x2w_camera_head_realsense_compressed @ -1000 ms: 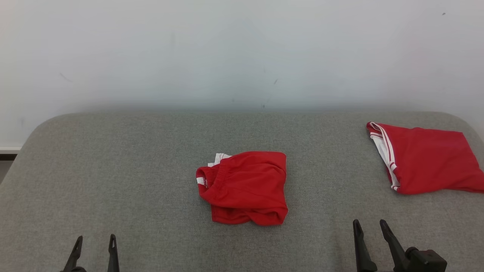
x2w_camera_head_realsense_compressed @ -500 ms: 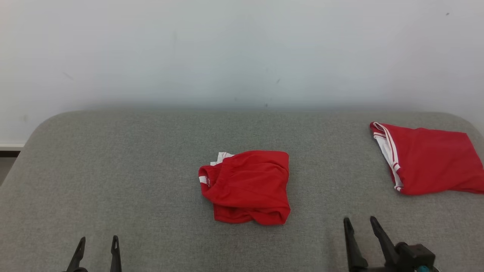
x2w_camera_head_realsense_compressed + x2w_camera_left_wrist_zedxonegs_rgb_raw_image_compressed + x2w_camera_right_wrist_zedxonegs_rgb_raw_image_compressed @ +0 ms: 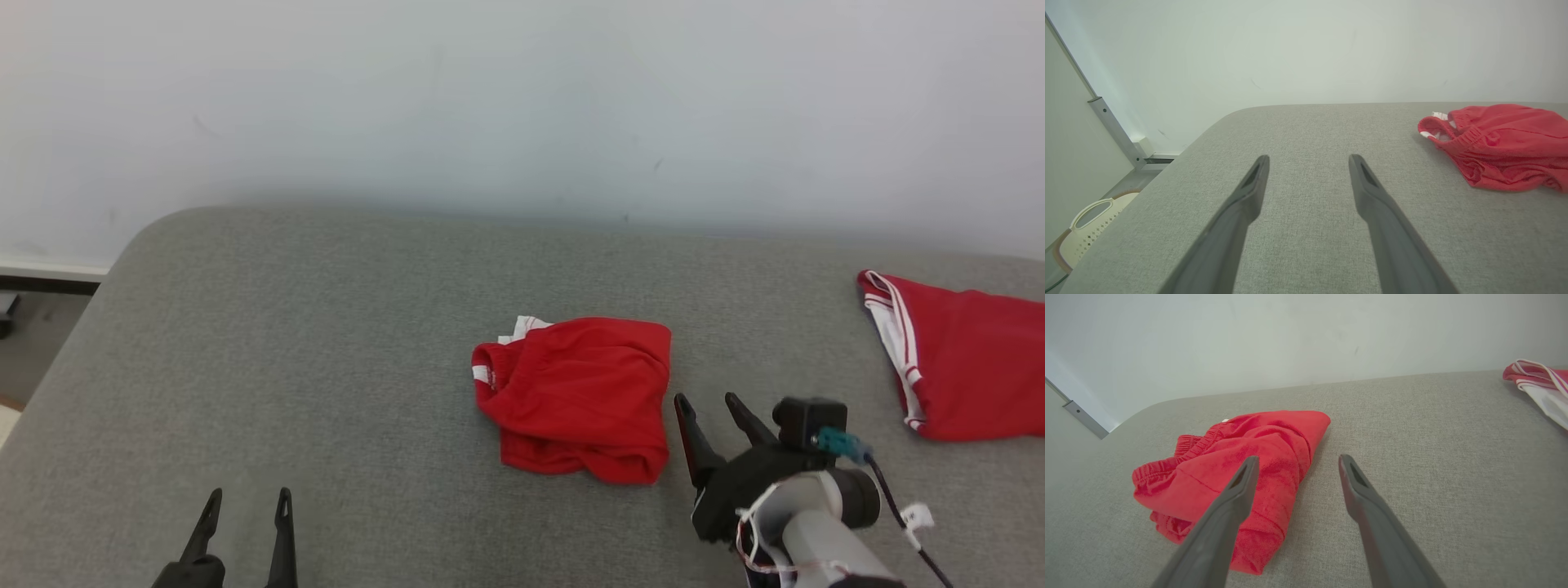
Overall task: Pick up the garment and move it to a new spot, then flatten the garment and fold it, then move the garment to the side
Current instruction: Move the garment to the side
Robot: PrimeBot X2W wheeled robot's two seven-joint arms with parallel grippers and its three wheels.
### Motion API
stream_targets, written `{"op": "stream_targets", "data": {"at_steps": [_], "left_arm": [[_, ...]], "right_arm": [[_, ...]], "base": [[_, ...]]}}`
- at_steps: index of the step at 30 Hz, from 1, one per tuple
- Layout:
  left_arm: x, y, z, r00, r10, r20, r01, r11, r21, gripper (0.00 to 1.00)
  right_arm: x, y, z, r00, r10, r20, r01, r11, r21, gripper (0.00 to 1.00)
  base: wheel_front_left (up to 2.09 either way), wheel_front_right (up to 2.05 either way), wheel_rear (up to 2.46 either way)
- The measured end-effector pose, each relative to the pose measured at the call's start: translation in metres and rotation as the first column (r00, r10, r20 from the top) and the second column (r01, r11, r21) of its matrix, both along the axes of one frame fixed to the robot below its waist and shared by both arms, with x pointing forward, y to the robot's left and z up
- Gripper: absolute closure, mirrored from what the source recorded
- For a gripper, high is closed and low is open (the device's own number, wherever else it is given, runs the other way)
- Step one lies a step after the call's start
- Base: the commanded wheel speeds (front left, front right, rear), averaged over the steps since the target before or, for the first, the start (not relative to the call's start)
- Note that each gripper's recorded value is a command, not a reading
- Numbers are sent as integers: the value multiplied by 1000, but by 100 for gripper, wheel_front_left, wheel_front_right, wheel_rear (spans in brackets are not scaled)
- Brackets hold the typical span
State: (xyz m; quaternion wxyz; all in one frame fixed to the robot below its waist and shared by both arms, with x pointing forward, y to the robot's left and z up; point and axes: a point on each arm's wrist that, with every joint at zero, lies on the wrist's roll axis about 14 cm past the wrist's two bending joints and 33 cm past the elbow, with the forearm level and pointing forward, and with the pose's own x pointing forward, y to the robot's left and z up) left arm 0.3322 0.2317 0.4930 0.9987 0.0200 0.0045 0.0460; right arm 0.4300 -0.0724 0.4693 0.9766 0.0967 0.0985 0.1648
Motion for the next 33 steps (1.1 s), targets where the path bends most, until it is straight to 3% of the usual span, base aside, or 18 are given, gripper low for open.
{"op": "stream_targets", "data": {"at_steps": [9,21,22,23,24,30,33], "left_arm": [[-1,7,-2,1000,21,3,-21,1000,-15,0],[7,15,-14,998,48,-28,-50,998,-42,0],[7,17,-15,998,54,-33,-55,998,-42,0],[7,19,-18,997,60,-42,-62,997,-42,0],[6,20,-20,997,65,-49,-67,997,-43,0],[13,20,-21,997,62,-49,-64,997,-51,0],[19,16,-17,998,48,-34,-50,997,-55,0]], "right_arm": [[29,16,-23,977,8,-215,-6,1000,8,0],[42,47,-61,903,56,-426,-47,998,33,0],[41,49,-64,897,59,-437,-46,998,41,55],[41,50,-66,893,63,-445,-50,998,42,82],[41,51,-68,894,67,-443,-56,998,38,100],[46,47,-59,923,70,-379,-81,997,-14,100],[56,39,-43,951,90,-296,-129,985,-113,100]], "base": [[0,0,0],[0,0,0],[0,0,0],[0,0,0],[0,0,0],[0,0,0],[0,0,0]]}}
